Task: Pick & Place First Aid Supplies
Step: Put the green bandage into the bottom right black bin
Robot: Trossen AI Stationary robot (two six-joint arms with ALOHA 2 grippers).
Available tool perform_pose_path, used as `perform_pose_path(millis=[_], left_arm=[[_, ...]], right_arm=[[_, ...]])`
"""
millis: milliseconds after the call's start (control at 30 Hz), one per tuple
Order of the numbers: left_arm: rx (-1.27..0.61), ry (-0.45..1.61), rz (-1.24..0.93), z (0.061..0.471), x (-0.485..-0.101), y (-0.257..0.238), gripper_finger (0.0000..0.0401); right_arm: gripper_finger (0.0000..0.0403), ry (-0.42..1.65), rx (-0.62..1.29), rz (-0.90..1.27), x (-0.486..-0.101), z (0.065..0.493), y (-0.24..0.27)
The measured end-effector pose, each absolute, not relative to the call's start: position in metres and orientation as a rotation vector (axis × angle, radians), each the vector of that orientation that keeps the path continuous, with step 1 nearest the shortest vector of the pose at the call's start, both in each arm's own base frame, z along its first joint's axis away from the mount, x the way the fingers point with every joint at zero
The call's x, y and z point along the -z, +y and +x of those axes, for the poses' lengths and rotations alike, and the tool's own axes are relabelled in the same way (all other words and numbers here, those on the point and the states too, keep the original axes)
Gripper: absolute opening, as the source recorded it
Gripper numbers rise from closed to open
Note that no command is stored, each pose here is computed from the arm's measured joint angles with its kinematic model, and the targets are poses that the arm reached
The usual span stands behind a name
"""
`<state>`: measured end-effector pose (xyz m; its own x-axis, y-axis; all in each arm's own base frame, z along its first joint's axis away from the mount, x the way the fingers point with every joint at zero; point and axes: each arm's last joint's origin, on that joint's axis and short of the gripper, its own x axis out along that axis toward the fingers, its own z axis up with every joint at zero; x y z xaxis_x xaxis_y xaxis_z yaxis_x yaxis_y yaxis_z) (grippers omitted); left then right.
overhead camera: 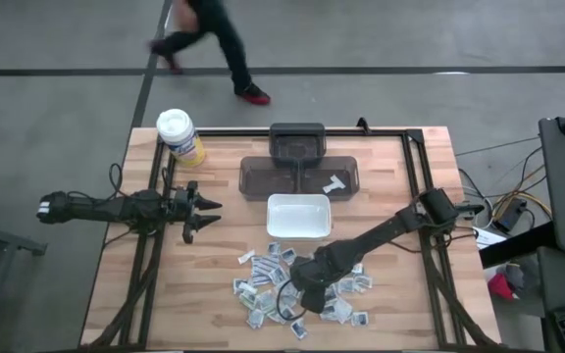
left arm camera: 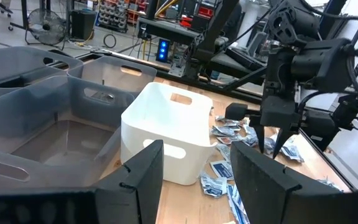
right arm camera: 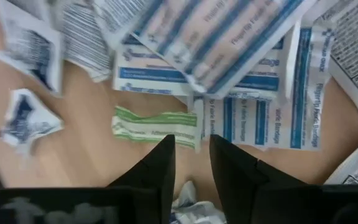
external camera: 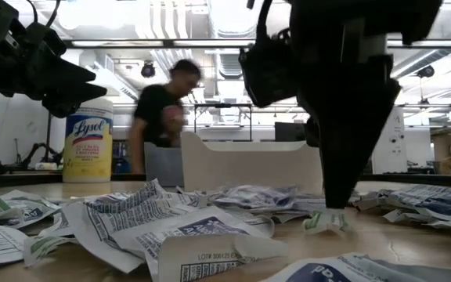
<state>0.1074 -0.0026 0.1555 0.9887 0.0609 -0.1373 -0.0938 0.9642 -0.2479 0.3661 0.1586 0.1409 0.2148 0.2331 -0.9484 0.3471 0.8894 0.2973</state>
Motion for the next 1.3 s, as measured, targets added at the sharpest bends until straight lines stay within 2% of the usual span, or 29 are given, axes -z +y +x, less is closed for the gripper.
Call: perform_pose_path(millis=[333, 833, 1300], left_arm=[[-0.078, 0.130, -0.257, 0.107, -0.155, -0.003, 0.0183], [-0.078, 0.131, -0.254, 0.107, -0.155, -0.003, 0.0183], [-0.078, 0.131, -0.253, 0.107, -0.155, -0.003, 0.0183]], right_arm=[[0.0091, 1.409, 0.119, 0.483, -0.128, 0.371, 0.162], [0.0025, 1.420, 0.104, 0.445, -0.129, 0.370, 0.162], [0.0013, 1.467, 0.112, 0.431, -0.130, 0.364, 0.163]])
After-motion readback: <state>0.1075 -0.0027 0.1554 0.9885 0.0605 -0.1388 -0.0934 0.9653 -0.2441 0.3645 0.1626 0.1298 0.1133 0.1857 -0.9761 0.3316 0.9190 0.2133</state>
